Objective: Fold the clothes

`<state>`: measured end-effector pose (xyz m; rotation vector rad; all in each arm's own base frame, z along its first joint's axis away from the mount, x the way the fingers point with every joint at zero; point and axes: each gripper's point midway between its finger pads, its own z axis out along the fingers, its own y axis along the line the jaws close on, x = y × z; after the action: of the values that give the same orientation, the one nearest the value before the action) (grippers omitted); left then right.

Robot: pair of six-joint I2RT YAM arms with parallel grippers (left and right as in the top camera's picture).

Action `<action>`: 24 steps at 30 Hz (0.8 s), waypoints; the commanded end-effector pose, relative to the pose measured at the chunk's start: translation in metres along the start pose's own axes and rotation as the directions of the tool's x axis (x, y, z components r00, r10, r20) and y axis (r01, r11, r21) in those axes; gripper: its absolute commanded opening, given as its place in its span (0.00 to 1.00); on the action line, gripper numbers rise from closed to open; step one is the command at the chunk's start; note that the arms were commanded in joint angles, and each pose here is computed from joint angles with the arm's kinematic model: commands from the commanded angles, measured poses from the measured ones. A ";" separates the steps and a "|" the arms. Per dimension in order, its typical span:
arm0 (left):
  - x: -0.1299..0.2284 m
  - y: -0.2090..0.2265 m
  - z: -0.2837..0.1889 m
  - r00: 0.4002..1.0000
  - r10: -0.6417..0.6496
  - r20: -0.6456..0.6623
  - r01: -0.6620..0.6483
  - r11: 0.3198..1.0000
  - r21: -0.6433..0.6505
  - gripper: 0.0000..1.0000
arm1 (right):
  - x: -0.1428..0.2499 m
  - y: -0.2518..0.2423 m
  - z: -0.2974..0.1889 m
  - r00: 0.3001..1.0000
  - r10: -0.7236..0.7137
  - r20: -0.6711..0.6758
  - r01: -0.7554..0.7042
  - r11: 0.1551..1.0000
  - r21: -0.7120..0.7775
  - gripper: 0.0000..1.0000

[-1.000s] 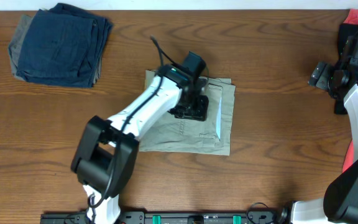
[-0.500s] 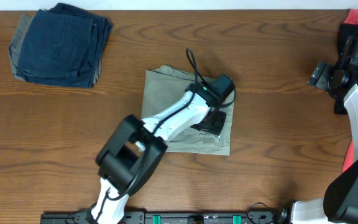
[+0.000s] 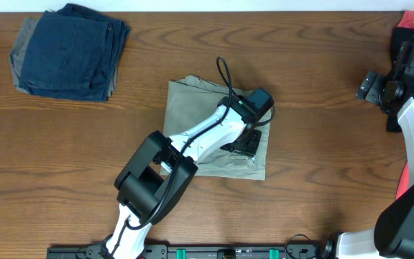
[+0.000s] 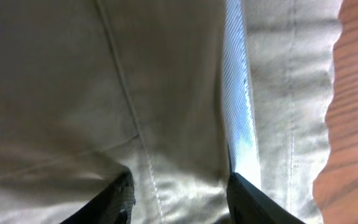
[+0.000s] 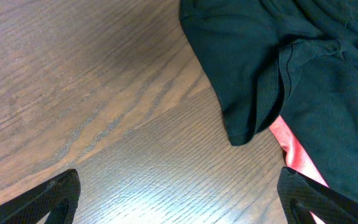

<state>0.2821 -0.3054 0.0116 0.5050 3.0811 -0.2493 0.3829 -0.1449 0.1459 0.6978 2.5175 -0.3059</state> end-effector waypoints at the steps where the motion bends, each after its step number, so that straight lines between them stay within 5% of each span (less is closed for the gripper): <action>1: -0.014 -0.008 -0.018 0.999 -0.005 0.051 0.004 1.000 0.018 0.50 | -0.004 -0.005 -0.004 1.000 0.007 0.015 -0.007 1.000 0.012 0.99; 13: -0.016 -0.025 -0.008 0.997 0.012 0.078 -0.014 1.000 0.022 0.50 | -0.004 -0.005 -0.004 1.000 0.007 0.015 -0.007 1.000 0.012 0.99; 24: -0.017 -0.013 0.003 0.990 0.008 0.138 0.011 0.990 -0.138 0.50 | -0.004 -0.005 -0.004 1.000 0.007 0.015 -0.007 1.000 0.012 0.99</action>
<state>0.2805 -0.3338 0.0194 0.5282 2.9527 -0.1623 0.3829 -0.1449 0.1459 0.6978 2.5175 -0.3059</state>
